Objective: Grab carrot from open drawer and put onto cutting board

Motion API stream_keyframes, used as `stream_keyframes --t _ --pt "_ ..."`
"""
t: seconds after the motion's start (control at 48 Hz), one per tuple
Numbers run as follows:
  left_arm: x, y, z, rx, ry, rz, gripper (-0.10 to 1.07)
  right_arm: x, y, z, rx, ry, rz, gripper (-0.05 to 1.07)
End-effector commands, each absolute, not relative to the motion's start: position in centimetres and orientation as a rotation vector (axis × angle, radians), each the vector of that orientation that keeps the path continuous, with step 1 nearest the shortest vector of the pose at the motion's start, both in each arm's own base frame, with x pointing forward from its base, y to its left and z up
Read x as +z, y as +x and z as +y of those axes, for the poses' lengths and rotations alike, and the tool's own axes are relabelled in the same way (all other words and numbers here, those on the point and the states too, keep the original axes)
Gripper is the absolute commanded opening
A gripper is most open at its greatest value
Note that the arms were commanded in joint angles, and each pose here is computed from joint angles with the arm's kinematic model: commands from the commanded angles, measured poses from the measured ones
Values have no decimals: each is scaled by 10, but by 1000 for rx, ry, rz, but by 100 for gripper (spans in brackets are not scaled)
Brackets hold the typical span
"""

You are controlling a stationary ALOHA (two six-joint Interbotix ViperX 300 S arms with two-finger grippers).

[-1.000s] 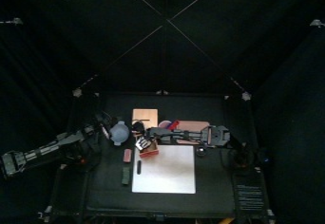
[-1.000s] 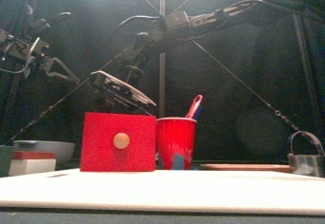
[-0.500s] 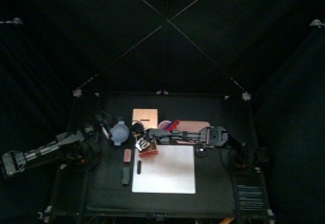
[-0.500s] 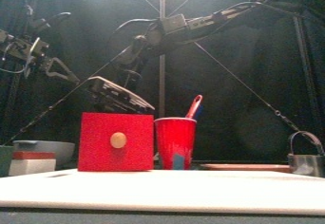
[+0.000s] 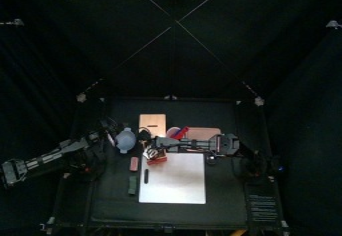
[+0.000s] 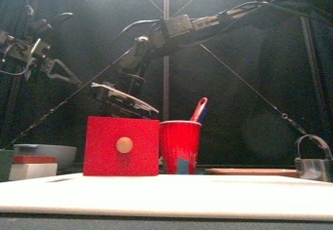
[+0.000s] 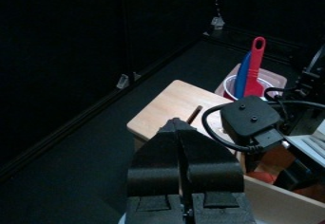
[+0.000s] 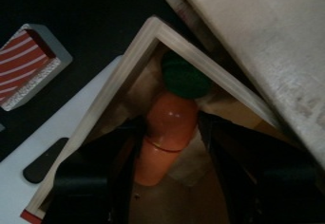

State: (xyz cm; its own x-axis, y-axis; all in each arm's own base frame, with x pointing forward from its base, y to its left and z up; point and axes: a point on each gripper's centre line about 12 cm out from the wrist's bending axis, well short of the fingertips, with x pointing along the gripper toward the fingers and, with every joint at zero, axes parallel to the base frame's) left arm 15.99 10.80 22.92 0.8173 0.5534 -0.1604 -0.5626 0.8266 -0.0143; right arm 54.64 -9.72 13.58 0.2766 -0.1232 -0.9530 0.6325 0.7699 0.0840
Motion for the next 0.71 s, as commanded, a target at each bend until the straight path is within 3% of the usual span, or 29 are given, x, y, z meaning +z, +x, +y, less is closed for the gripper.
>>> stream_keyframes --t 0.0,0.5,0.688 --pt "242 163 111 596 -49 120 1 140 543 -105 -553 489 1193 88" --pt "249 161 109 597 -41 92 1 137 545 -99 -544 476 1201 71" --pt "249 161 109 598 -41 92 1 160 549 -94 -524 473 1153 68"
